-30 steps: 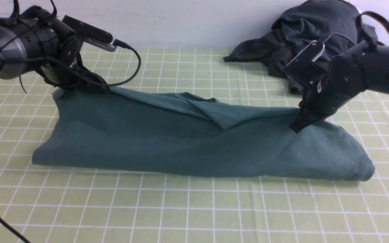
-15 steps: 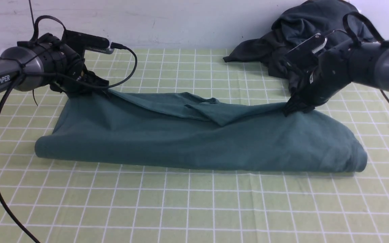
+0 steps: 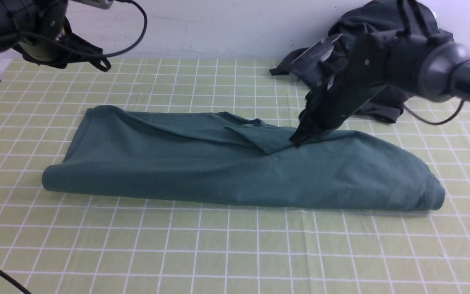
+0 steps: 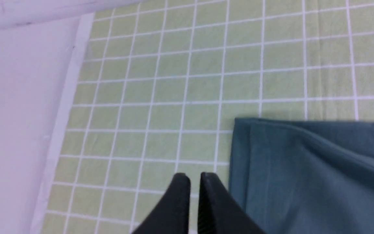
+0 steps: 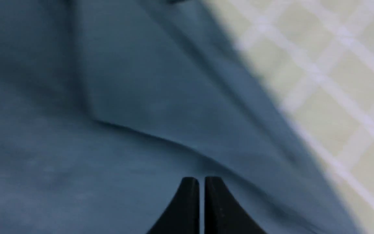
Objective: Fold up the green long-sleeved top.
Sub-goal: Use both arms to drag the lower edge of the fabric forward and fold it over the upper edge
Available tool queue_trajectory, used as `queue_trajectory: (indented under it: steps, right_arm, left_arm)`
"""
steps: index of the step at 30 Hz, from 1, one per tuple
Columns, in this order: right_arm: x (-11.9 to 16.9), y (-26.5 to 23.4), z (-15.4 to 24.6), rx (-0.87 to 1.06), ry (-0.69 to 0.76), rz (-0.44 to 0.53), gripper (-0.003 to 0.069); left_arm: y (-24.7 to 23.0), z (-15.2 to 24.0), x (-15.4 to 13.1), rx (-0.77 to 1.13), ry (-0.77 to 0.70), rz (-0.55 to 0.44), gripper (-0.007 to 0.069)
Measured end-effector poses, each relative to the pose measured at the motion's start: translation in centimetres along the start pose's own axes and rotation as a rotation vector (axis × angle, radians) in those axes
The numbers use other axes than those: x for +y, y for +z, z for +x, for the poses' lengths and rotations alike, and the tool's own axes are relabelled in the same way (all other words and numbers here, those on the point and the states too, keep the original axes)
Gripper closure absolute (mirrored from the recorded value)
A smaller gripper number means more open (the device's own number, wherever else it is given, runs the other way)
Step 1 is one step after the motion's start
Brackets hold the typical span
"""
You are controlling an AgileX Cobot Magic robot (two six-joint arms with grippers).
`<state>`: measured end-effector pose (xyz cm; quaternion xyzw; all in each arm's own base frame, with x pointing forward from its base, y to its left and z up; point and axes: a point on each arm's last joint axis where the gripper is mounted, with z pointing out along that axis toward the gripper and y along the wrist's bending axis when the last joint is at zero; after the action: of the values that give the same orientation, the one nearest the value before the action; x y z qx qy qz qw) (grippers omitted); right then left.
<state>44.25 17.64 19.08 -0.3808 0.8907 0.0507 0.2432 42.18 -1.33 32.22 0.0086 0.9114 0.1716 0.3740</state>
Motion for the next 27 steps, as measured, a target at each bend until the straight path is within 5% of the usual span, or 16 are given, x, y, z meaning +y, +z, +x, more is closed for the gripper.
queue_trajectory:
  steps: [4, 13, 18, 23, 27]
  right_arm:
    - [0.5, 3.7, 1.0, 0.01, -0.025, -0.067, 0.067]
    - [-2.1, 5.9, -1.0, -0.299, 0.019, 0.183, 0.0671]
    - [-4.4, 5.2, -1.1, -0.391, 0.139, 0.252, 0.066]
    - [-6.2, 3.7, 0.5, -0.296, 0.302, 0.19, 0.0622]
    - [-6.6, -2.7, 1.1, -0.131, 0.316, 0.135, 0.0605]
  left_arm:
    - [-3.0, 1.3, 0.7, 0.046, 0.015, 0.046, 0.0626]
    - [-8.0, 6.4, 0.4, -0.003, -0.091, 0.265, 0.0626]
    - [-10.8, 8.5, 1.2, -0.028, -0.111, 0.277, 0.0626]
    - [-15.1, 10.9, 3.0, -0.072, -0.123, 0.263, 0.0626]
    - [-18.1, 14.7, 4.2, -0.029, -0.126, 0.246, 0.0626]
